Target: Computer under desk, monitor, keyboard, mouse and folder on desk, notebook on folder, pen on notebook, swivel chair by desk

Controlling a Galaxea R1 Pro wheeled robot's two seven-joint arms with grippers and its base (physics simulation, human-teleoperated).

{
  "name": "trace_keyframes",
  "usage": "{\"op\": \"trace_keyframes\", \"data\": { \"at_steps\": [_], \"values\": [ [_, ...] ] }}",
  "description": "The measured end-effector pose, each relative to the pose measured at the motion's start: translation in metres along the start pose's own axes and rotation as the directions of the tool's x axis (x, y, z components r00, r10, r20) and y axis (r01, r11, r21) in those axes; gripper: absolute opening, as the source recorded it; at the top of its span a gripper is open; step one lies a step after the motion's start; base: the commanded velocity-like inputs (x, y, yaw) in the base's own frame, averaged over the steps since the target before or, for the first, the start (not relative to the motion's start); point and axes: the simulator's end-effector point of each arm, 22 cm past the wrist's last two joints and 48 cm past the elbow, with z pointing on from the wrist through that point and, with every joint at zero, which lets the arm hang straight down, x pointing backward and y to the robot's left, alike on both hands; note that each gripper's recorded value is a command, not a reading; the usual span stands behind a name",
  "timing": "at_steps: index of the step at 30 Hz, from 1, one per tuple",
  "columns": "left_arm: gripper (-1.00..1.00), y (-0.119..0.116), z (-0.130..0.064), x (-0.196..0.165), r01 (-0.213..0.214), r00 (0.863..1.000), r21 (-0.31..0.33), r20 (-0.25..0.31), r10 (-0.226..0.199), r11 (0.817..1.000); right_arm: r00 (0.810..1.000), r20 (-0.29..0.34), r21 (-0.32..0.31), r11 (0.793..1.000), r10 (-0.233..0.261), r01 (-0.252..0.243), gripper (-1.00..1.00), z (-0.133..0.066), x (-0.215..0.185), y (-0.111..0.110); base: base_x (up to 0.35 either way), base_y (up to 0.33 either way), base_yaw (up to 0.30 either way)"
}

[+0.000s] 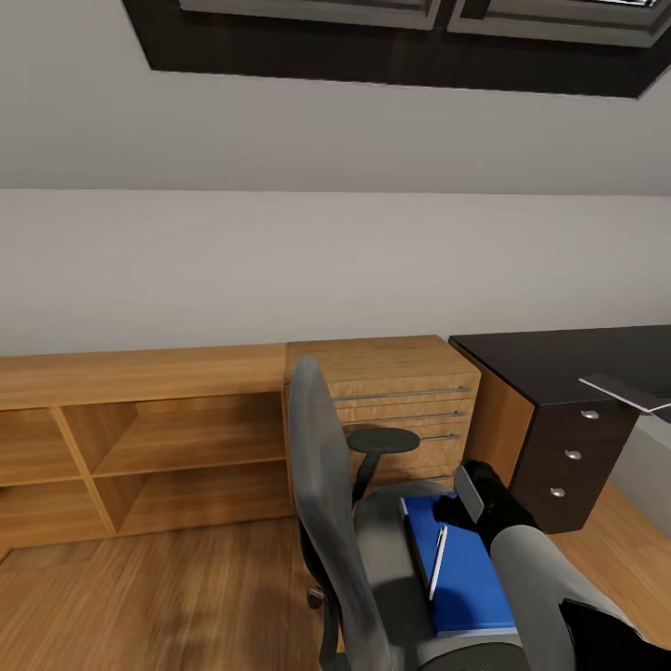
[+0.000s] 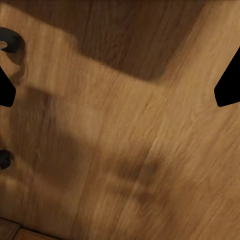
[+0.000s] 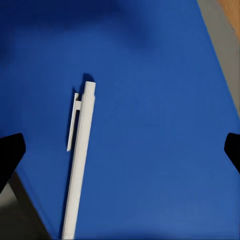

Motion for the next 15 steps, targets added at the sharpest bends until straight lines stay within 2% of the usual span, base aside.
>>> {"op": "trace_keyframes", "data": {
  "at_steps": [7,15],
  "values": [
    [1.00,0.000,0.000,0.000,0.000,1.000,0.000,-0.001,0.000,1.000,1.000,-0.006,-0.020,1.000,-0.018,0.018,1.00,-0.016,-0.015,0.012,0.000,0.000,0.000],
    [1.00,0.000,0.000,0.000,-0.001,1.000,0.001,-0.002,0.001,1.000,0.997,-0.055,-0.046,0.997,-0.058,0.056,1.00,-0.027,-0.012,0.028,0.000,0.000,0.000]
  ]
}}
